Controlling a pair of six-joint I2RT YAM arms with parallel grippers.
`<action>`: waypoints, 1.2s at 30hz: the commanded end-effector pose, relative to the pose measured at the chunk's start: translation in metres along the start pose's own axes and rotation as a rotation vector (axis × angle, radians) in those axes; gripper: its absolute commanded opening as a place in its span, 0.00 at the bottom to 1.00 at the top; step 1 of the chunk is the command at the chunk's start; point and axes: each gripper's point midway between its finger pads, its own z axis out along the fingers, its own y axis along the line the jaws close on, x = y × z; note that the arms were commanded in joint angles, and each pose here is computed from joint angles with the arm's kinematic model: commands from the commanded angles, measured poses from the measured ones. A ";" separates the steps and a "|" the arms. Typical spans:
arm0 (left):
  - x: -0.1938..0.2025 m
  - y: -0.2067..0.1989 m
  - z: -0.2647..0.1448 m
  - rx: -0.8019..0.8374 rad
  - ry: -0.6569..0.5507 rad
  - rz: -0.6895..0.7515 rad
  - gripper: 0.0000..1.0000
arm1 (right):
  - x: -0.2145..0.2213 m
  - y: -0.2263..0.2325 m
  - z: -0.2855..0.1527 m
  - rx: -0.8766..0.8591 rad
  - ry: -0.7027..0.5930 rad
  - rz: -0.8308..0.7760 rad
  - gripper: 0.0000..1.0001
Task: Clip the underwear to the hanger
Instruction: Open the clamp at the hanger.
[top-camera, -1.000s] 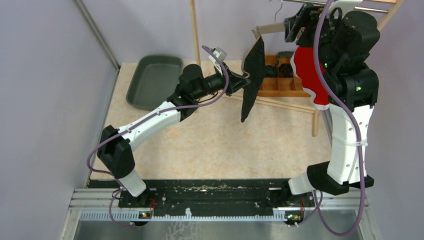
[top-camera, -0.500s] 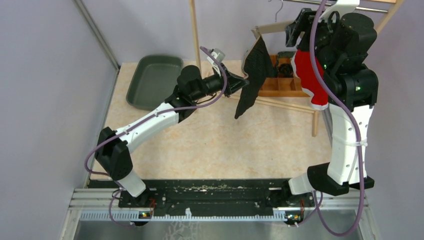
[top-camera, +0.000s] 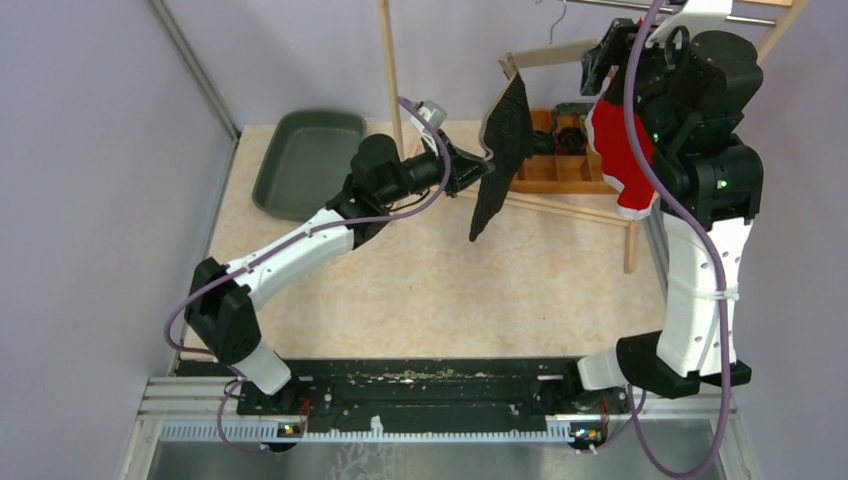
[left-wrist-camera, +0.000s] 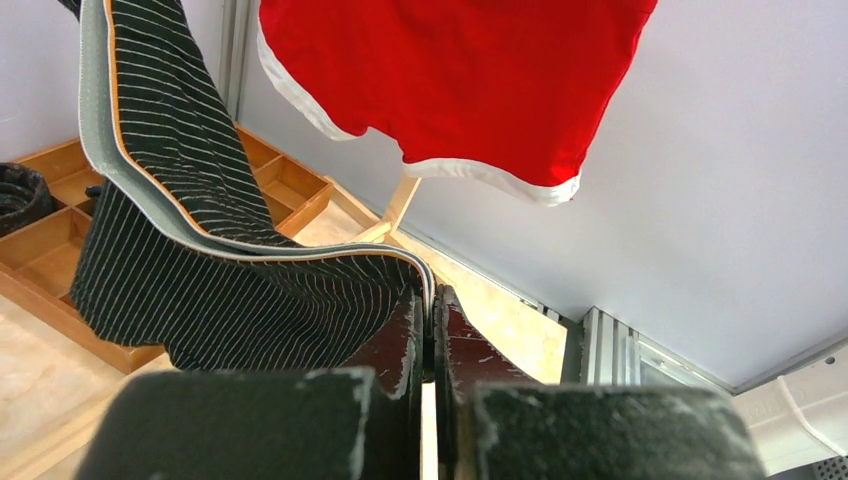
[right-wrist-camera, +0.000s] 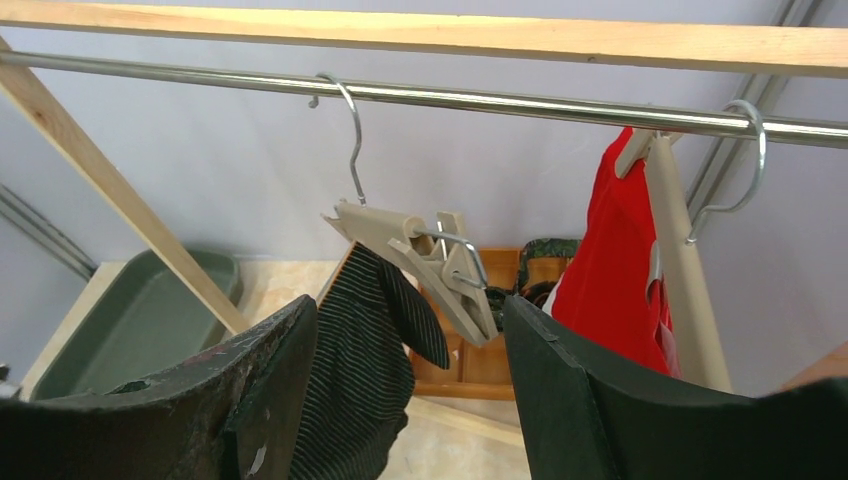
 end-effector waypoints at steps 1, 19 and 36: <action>-0.027 -0.013 -0.012 0.009 -0.070 0.041 0.00 | -0.019 -0.007 0.000 0.021 -0.064 -0.008 0.68; -0.030 -0.016 -0.021 0.007 -0.080 0.049 0.00 | -0.020 -0.002 0.025 -0.023 -0.073 -0.013 0.68; -0.030 -0.015 -0.024 0.001 -0.081 0.055 0.00 | -0.026 -0.006 0.039 -0.034 -0.090 0.006 0.46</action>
